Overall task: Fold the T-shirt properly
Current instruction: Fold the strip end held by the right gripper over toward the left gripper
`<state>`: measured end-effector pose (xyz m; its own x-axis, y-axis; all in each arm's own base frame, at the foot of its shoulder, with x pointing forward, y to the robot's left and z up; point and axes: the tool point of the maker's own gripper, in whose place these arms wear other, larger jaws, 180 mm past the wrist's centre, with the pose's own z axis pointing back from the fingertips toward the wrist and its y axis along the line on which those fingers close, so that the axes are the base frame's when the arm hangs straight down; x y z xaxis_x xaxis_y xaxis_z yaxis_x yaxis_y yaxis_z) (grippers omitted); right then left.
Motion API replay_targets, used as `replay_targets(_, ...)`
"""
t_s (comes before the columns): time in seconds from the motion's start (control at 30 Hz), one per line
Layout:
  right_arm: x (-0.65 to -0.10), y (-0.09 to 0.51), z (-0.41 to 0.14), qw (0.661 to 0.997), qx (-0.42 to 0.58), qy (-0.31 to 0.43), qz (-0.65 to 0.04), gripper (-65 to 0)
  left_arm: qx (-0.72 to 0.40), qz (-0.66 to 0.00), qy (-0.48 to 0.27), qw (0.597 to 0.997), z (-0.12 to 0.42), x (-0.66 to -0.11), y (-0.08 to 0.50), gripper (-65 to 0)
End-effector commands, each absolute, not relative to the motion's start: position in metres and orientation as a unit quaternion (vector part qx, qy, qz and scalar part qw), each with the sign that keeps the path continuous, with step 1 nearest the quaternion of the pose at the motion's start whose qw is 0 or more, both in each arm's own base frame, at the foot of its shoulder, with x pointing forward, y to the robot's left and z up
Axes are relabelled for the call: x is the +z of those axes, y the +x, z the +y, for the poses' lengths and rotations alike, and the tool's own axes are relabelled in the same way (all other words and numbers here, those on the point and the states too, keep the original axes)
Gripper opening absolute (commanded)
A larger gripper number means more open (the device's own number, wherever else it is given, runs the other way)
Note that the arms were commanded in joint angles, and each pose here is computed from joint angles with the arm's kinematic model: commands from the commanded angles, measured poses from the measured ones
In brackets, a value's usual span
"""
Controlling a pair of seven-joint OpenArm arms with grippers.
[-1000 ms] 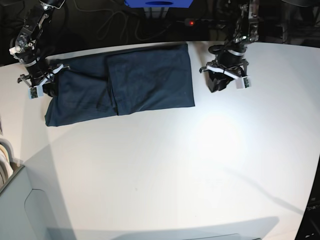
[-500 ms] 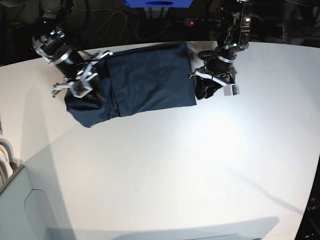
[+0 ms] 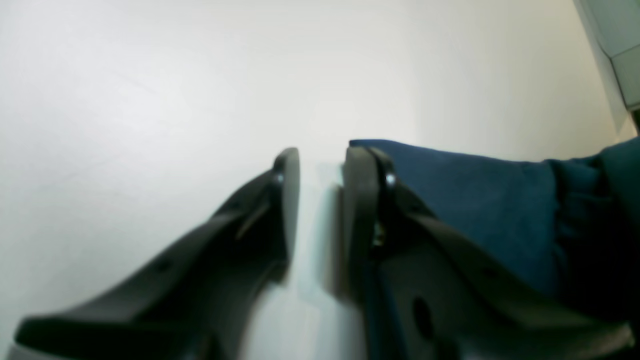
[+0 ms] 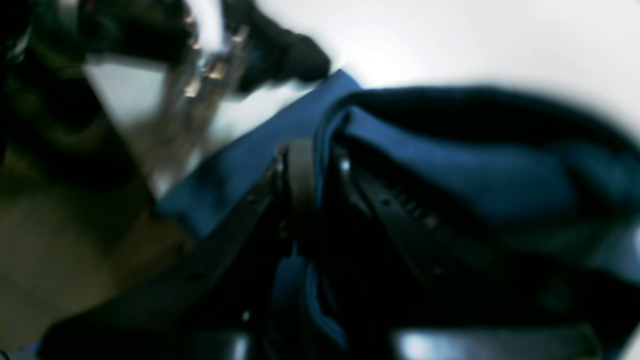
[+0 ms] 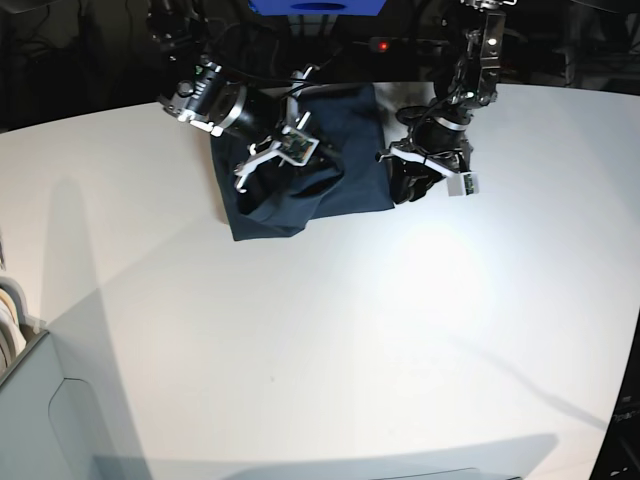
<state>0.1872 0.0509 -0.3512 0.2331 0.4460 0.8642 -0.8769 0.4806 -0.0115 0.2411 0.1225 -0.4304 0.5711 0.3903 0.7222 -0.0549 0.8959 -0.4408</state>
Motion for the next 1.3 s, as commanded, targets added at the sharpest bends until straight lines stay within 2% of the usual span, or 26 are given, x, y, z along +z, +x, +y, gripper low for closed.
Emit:
replay_targets(0.0,-0.335,0.191,0.064,0.721,0.443,0.274,-0.456,-64.9,0.125,-0.426,-0.179,0.878,0.125,-0.438,0.234,-49.4)
replay_targets(0.33,-0.340,0.204,0.088,0.717,0.440,0.295,-0.452,-64.9,0.124,-0.422,-0.177,0.881,0.127,-0.440,0.230,-49.4)
replay_targets(0.67,-0.360,0.202,0.090,0.732,0.433,0.305,-0.429,-64.3,0.125,-0.420,-0.172,0.882,0.131,-0.440,0.223,-49.4)
replay_targets(0.73,-0.360,0.202,0.089,0.733,0.432,0.304,-0.429,-60.4,0.123,-0.422,-0.165,0.883,0.140,-0.437,0.222,-49.4)
replay_targets(0.8,-0.362,0.205,0.085,0.737,0.428,0.300,-0.429,-53.3,0.124,-0.431,-0.160,0.879,0.147,-0.430,0.224,-49.4)
replay_targets(0.97,-0.355,0.213,0.072,0.742,0.415,0.284,-0.444,-29.8,0.139,-0.454,-0.133,0.870,0.174,-0.411,0.217,-49.4)
replay_targets(1.03,-0.345,0.212,0.067,0.740,0.410,0.277,-0.456,-23.7,0.147,-0.464,-0.116,0.866,0.191,-0.402,0.214,-49.4)
replay_targets(1.1,-0.330,0.213,0.059,0.735,0.403,0.265,-0.477,-21.4,0.154,-0.472,-0.100,0.862,0.205,-0.395,0.210,-49.4)
replay_targets(1.27,-0.294,0.212,0.031,0.731,0.384,0.221,-0.519,-21.0,0.172,-0.484,-0.063,0.856,0.238,-0.385,0.204,-49.4)
